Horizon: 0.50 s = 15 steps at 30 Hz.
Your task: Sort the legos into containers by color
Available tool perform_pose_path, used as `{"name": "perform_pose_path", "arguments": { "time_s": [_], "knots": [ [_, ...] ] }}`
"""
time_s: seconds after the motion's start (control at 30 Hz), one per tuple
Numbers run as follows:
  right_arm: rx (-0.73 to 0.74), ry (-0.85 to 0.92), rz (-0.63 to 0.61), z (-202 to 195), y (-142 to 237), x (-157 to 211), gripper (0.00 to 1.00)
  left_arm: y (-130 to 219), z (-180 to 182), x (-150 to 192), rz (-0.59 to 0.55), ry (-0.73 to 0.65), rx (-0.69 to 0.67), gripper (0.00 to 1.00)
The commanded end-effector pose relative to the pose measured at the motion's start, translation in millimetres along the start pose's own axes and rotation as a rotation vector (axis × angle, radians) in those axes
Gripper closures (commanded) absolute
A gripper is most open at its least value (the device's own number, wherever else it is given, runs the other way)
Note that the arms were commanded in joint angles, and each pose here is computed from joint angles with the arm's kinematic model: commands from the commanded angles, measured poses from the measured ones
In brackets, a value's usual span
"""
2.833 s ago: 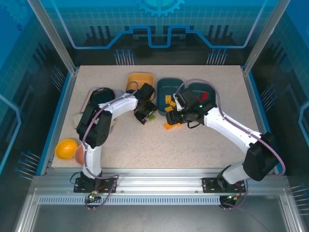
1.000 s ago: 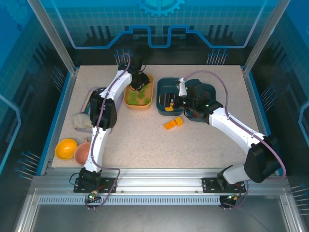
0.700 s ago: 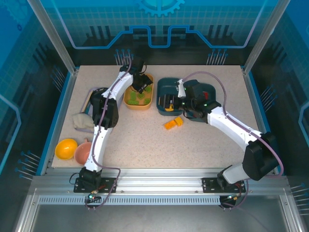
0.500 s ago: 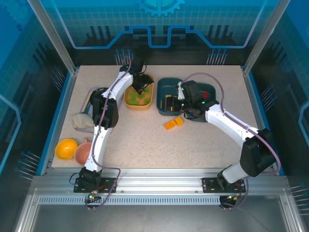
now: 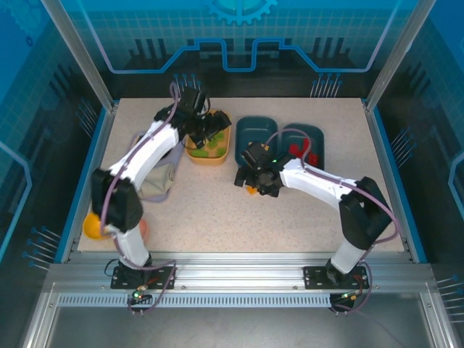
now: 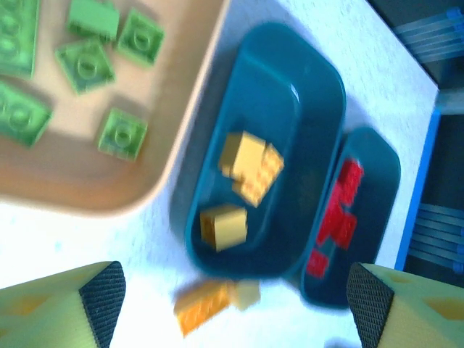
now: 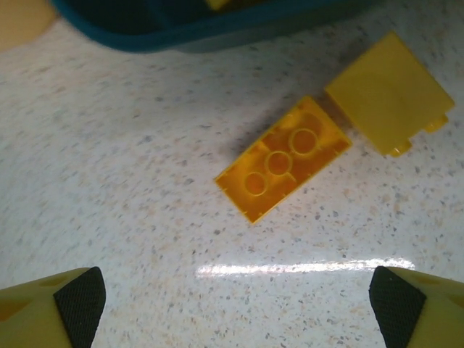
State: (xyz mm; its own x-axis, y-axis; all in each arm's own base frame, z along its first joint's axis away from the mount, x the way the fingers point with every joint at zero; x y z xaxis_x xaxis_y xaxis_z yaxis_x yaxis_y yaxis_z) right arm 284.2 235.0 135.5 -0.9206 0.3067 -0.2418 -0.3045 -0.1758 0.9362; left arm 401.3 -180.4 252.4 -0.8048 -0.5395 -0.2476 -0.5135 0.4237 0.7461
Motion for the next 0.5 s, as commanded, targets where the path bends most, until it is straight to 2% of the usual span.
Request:
{"name": "perform_pose_path", "arguments": {
  "time_s": [0.0,0.2,0.37,0.47],
  "knots": [
    [0.111,-0.218,-0.016,-11,-10,-4,0.02,14,18,32,0.013,-0.052,0.048,0.16],
    [0.127,-0.344,-0.064,-8,-29,-13,0.03,53,49,95,0.065,-0.116,0.056,0.16],
    [0.174,-0.385,-0.084,-11,-44,-20,0.07,77,68,114,0.053,-0.126,0.100,0.13],
    [0.167,-0.403,-0.086,-11,-54,-23,0.17,87,74,121,0.055,-0.145,0.105,0.13]
  ]
}}
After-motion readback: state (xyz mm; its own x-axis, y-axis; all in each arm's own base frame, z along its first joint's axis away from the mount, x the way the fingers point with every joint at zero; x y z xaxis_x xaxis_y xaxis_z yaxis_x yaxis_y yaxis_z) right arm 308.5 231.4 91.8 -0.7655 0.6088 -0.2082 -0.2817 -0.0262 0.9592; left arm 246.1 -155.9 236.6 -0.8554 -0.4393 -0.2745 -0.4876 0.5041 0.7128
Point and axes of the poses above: each hand's point on the last joint's axis, 136 mm out from that joint toward the fingers, its own y axis back along the fingers, its own z axis along the line the jaws close on, x = y × z, the point moved 5 cm from there along y, back along the fingers, and after that the axes turned 1 degree about y, right-handed, at the moved point
